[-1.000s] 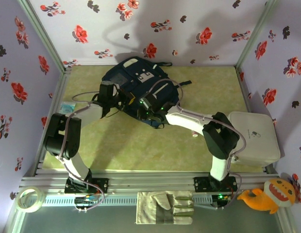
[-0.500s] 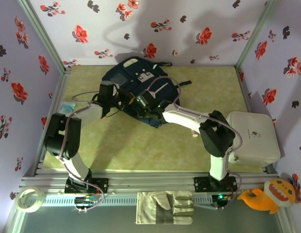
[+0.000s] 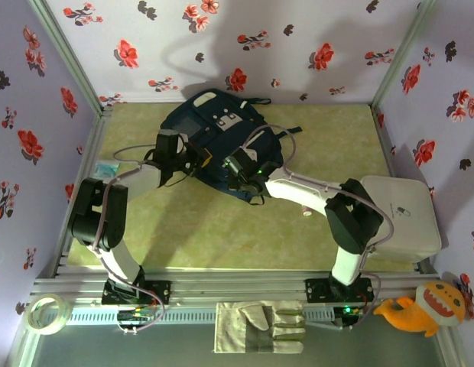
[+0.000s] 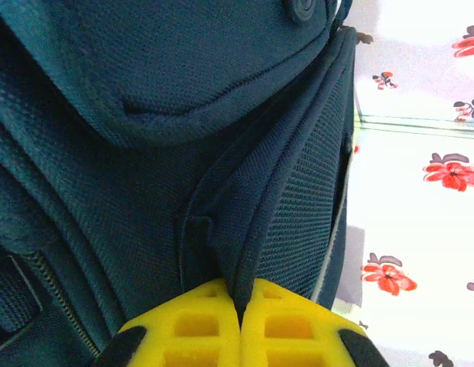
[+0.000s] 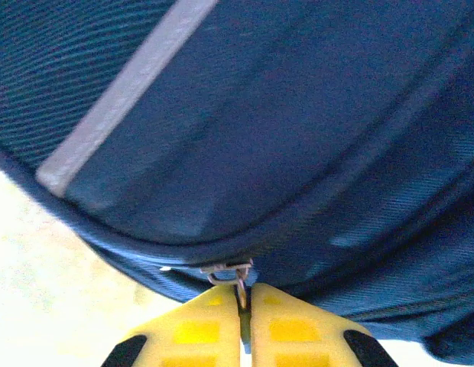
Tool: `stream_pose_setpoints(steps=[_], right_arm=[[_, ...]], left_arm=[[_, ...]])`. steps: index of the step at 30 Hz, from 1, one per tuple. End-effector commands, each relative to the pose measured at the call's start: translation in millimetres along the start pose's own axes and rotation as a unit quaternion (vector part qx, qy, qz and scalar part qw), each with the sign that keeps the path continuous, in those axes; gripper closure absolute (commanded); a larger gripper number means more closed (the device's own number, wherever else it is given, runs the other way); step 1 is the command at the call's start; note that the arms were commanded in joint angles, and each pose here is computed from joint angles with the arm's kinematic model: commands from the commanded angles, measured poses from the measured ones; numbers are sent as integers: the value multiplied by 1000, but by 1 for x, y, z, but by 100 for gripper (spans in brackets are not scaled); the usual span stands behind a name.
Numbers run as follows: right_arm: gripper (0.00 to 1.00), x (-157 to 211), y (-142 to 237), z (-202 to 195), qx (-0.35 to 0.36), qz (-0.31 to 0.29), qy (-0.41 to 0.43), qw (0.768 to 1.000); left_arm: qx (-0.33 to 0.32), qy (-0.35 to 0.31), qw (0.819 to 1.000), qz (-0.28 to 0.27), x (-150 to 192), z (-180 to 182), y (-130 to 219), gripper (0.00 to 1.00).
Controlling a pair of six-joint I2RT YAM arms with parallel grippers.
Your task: Pack books, pencil case, and school supplies into a backpack
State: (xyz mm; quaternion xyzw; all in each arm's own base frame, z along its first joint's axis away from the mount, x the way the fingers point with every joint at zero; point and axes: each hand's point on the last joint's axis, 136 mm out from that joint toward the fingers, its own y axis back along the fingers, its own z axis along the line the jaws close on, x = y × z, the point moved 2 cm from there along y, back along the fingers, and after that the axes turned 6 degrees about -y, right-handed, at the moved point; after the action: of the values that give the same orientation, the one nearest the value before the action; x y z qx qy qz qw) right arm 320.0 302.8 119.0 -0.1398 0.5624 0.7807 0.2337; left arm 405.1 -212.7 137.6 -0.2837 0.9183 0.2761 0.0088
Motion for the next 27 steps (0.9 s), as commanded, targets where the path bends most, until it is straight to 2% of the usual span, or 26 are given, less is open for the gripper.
stream_pose_setpoints(steps=[1, 10, 14, 18, 23, 27], right_arm=[[92, -4, 11, -56, 104, -21, -6, 994], [91, -34, 8, -79, 117, -50, 4, 992], [91, -45, -9, -80, 101, -19, 47, 994], [94, -62, -20, -92, 119, 2, 86, 989], [96, -90, -22, -117, 137, -21, 65, 988], [98, -92, -14, -109, 113, -22, 64, 991]], left_arm=[[-11, -17, 999, -33, -22, 11, 6, 100], [-26, -40, 999, -24, -21, 12, 8, 100], [-31, -49, 998, -17, -20, 14, 9, 100], [-39, -56, 998, -10, -18, 17, 9, 100], [-59, -67, 996, -6, -15, 27, 11, 100], [-67, -92, 993, -2, -19, 24, 14, 100]])
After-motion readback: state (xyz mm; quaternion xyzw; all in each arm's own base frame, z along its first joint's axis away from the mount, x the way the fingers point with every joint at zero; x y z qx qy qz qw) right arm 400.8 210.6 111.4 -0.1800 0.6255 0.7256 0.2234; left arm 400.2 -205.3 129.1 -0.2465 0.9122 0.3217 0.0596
